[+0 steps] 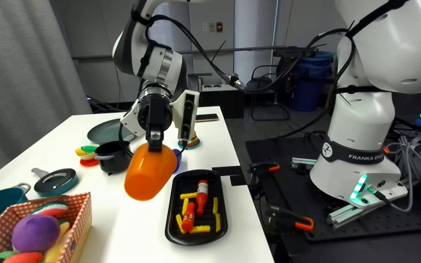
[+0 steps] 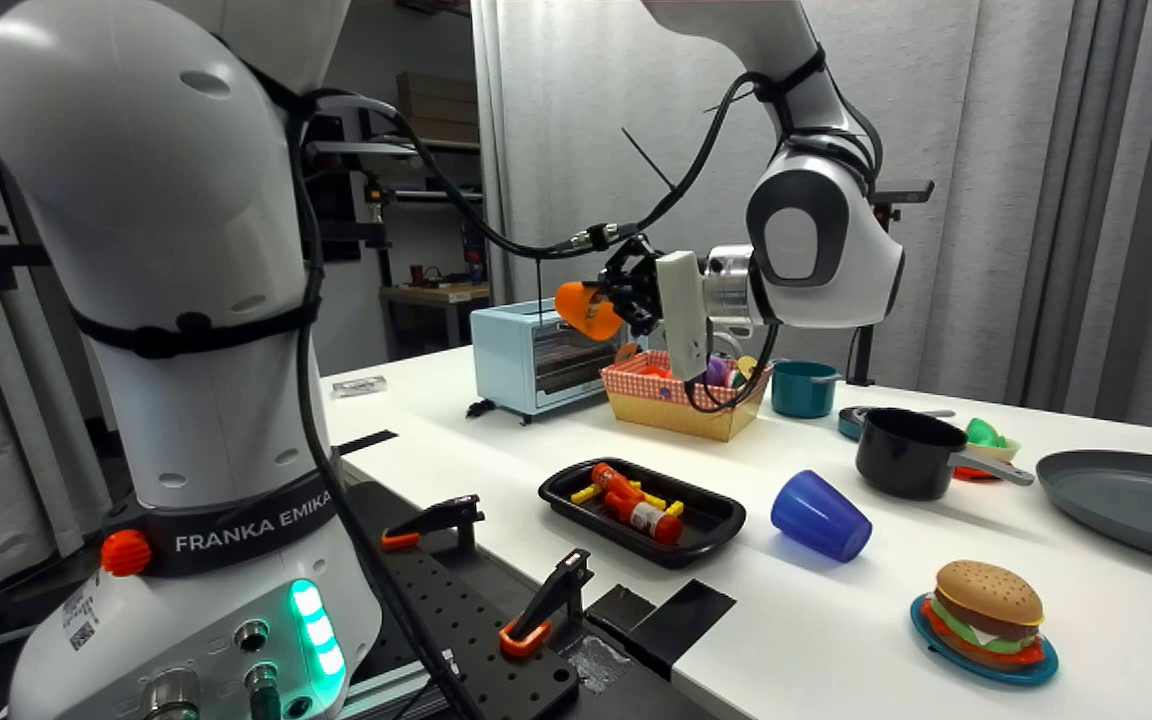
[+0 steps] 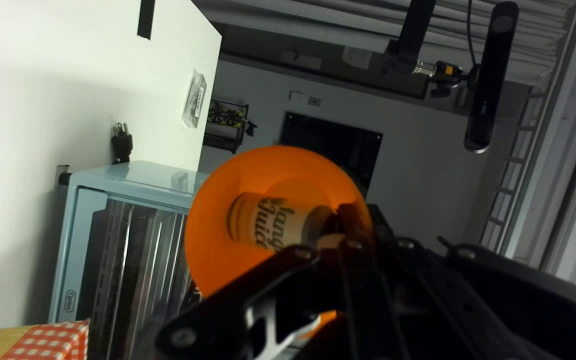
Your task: Pour the content of the orange cup onto the black tray
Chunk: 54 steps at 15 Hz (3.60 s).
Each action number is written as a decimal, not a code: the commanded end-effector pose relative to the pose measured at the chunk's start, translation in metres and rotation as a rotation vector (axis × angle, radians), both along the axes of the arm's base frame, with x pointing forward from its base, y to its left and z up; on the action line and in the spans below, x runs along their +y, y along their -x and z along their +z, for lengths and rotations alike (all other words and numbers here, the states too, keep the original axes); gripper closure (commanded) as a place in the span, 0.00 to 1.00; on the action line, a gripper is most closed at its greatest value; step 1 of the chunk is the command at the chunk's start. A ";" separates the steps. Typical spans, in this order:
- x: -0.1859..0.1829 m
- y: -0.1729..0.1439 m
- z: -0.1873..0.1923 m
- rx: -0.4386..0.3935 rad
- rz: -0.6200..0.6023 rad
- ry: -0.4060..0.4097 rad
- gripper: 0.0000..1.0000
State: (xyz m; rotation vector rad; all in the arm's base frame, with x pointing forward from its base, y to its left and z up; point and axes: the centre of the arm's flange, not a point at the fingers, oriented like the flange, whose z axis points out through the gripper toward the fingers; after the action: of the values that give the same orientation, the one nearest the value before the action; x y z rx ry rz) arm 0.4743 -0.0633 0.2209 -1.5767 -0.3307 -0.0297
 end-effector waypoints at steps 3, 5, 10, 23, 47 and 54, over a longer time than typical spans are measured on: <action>-0.008 -0.002 -0.001 -0.058 0.012 -0.079 0.99; -0.007 -0.003 -0.002 -0.046 0.025 -0.073 0.99; -0.012 -0.001 0.007 -0.050 0.010 -0.051 0.99; -0.035 -0.001 0.032 -0.174 -0.080 -0.288 0.99; -0.015 -0.005 0.037 -0.217 -0.067 -0.505 0.99; -0.010 -0.009 0.049 -0.308 -0.134 -0.651 0.99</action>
State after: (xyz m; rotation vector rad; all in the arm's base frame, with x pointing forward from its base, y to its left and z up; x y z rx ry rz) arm 0.4780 -0.0702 0.2632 -1.0450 -0.4000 -0.3772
